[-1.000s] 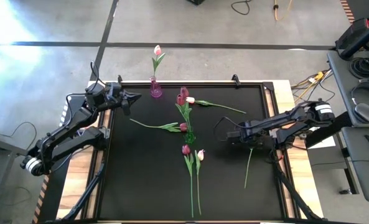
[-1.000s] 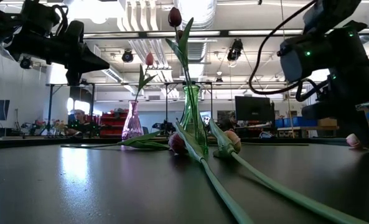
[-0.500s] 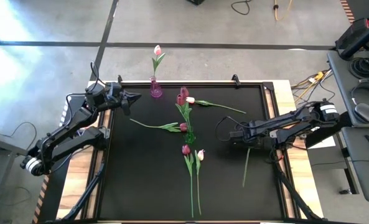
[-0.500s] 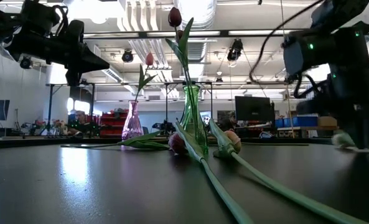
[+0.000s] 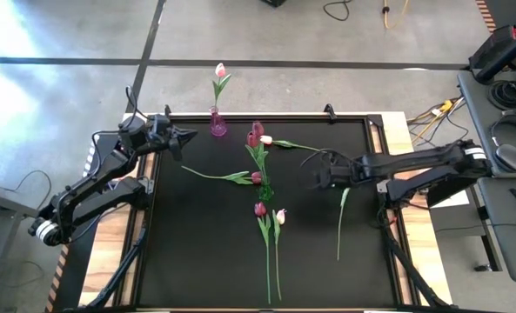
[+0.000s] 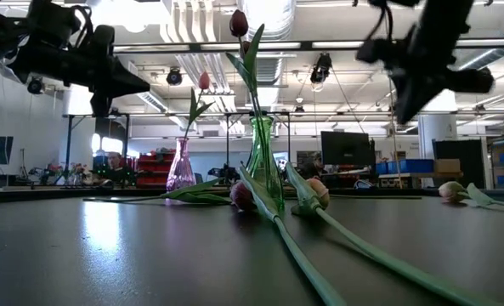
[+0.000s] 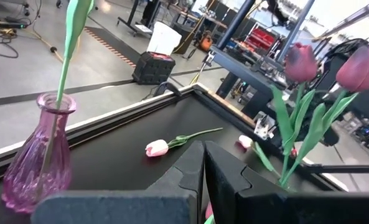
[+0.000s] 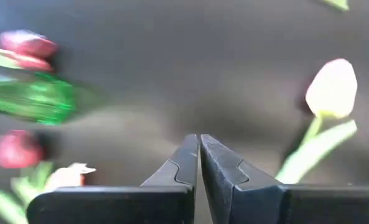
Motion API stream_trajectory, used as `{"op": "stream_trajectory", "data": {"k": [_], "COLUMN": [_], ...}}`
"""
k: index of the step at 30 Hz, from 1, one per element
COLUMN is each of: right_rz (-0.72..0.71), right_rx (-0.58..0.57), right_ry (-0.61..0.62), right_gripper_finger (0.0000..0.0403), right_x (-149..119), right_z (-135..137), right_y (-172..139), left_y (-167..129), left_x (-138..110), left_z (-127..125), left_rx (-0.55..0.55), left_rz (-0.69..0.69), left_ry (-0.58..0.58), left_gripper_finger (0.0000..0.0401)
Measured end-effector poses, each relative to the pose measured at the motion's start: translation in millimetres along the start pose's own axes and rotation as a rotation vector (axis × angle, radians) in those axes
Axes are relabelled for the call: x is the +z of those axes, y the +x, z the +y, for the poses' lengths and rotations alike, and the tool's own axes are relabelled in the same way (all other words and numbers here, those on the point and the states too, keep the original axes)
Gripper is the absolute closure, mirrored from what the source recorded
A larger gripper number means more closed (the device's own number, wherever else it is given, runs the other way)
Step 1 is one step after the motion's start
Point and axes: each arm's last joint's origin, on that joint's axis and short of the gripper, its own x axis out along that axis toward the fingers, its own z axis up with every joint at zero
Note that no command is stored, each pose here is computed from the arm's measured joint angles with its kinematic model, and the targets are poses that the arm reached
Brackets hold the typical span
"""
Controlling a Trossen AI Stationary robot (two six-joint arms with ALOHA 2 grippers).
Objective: Sort flowers into vase by color
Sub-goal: Put the pink flower into the violet vase
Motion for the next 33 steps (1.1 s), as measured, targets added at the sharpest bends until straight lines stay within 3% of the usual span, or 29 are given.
{"op": "stream_trajectory", "data": {"k": [4,7,11,24,30,33], "right_rz": [-0.056,-0.098,-0.077,0.136,0.139,0.152], "right_rx": [0.026,-0.04,-0.127,-0.262,-0.307,-0.273], "right_ry": [-0.053,-0.128,-0.098,0.134,0.226,0.243], "right_gripper_finger": [0.039,0.039,0.038,0.0258,0.024,0.0245], "right_x": [13,19,18,-14,-22,-26], "right_z": [9,8,-1,-39,-52,-55], "right_y": [-29,-42,-46,8,28,40], "left_y": [0,-1,-1,3,6,8], "left_x": [3,8,9,7,5,4], "left_z": [-2,-4,-5,-1,1,3], "left_rx": [-0.013,-0.025,-0.026,-0.019,-0.012,-0.007], "left_rz": [-0.009,-0.022,-0.022,0.0,0.018,0.03], "left_ry": [0.001,0.014,0.018,0.017,0.018,0.01], "left_gripper_finger": [0.0401,0.0401,0.0401,0.0401,0.0401,0.0401]}}
